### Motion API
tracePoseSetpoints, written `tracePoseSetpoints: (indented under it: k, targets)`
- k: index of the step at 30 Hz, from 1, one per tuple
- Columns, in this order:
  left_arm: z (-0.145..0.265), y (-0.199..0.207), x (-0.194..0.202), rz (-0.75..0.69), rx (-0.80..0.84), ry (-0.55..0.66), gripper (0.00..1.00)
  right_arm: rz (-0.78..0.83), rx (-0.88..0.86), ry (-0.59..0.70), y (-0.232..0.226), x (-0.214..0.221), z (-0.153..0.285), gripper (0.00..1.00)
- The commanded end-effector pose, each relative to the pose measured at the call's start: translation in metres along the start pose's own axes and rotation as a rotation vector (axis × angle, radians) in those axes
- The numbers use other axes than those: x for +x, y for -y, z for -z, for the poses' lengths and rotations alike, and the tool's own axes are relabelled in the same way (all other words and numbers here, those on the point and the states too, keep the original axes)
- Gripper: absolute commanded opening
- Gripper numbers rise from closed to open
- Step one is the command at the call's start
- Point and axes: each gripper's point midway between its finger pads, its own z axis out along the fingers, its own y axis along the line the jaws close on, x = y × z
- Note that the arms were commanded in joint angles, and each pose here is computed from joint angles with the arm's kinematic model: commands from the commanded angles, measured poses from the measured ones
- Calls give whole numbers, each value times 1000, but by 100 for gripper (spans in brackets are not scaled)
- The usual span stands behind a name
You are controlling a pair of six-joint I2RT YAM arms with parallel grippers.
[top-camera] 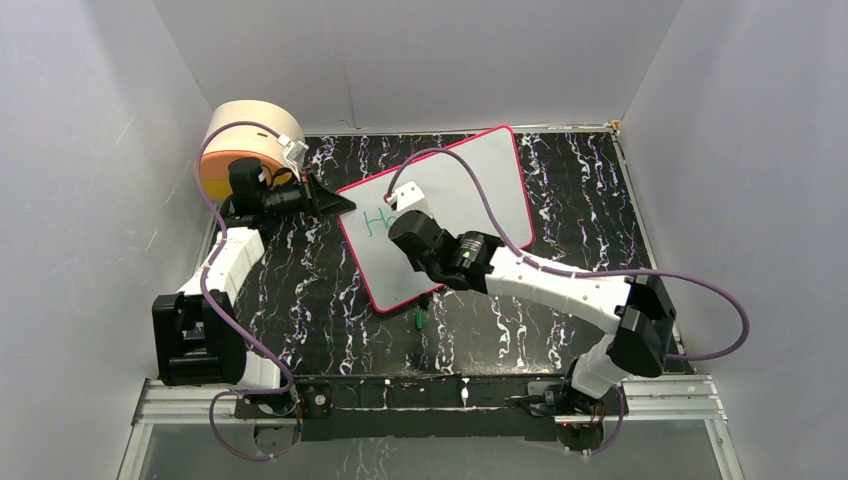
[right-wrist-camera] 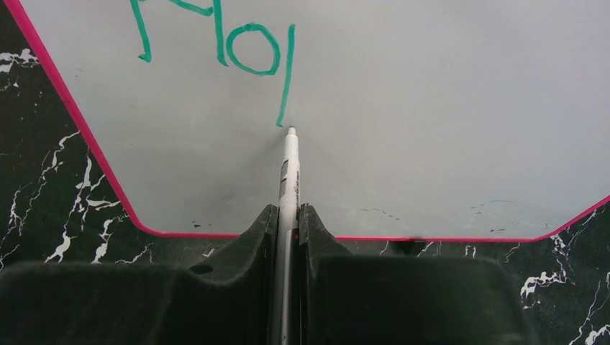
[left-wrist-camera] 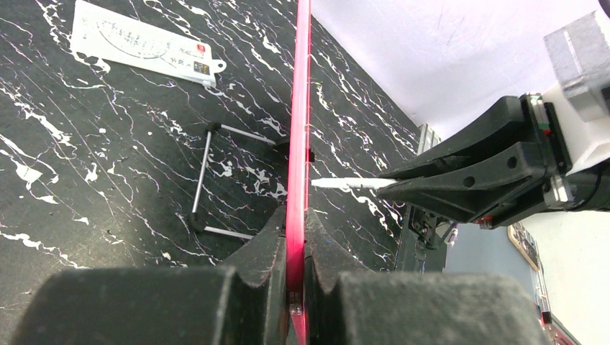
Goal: Write a sentence on the whiteboard
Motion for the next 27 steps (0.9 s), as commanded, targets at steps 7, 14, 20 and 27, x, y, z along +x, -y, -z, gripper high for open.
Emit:
tracePoseSetpoints:
  k: [7,14,20,27]
  targets:
    - [-5,-13,13,-22,-45,-28,0,-94,-6,289,15,-64,27,0]
    - [-5,-13,12,-24,-44,-29,0,-82,-3,308,10,-72,17,0]
    - [-5,-13,13,-22,-43,-30,0,-70,-12,286,5,-69,8,0]
    - [-12,-5,17,-27,-17,-47,0,-77,-8,285,6,-69,2,0]
